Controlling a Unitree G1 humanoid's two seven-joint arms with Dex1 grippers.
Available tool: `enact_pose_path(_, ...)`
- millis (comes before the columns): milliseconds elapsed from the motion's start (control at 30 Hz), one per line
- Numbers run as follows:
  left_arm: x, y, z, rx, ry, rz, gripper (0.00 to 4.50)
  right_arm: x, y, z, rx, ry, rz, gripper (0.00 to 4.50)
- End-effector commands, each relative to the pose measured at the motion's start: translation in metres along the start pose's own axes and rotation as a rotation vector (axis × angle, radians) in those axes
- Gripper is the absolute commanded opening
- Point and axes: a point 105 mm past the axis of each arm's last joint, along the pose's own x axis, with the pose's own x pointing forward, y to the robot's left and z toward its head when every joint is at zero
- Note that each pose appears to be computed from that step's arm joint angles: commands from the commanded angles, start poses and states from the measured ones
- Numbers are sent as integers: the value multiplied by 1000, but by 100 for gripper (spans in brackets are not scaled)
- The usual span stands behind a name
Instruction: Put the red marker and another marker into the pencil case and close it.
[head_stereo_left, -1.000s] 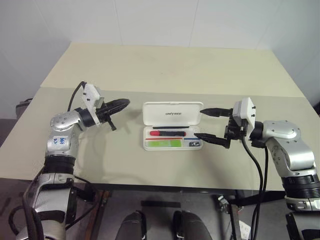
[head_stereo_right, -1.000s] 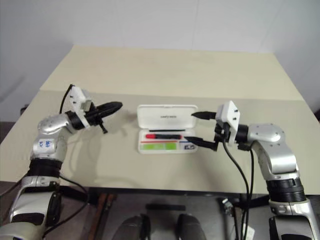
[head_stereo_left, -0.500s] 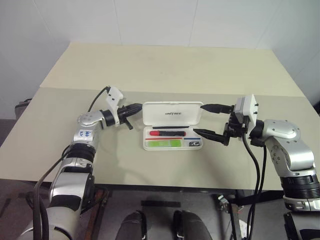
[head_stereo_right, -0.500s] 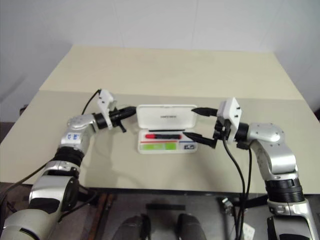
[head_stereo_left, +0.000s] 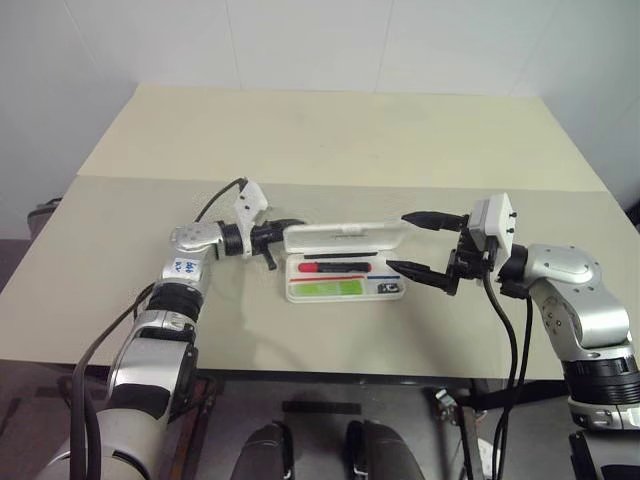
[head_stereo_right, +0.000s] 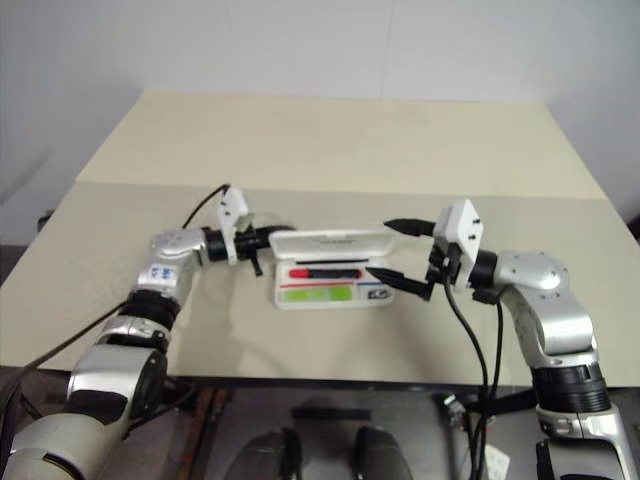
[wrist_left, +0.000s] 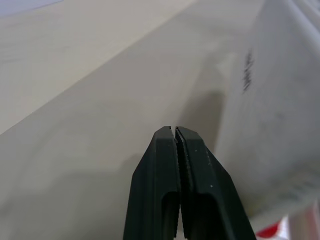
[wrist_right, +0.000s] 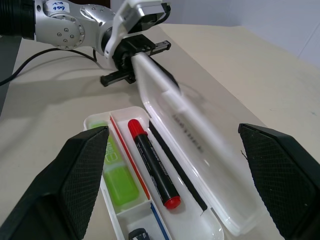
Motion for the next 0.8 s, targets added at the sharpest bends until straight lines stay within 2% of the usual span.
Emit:
enact_pose_path(33, -5, -15, 10, 104, -6, -123, 9, -5, -2, 15, -41, -42, -20, 440)
enact_pose_path(200, -12, -31, 8, 135, 11, -228, 9, -4, -1, 14, -36, -41, -19, 440)
enact_pose_path(400, -12, -36, 5, 152, 44, -260, 9, -3, 0, 13, -30, -40, -18, 440)
enact_pose_path(800, 22, -53, 5, 156, 139, -383, 9, -1, 2, 11, -24, -41, -18, 440)
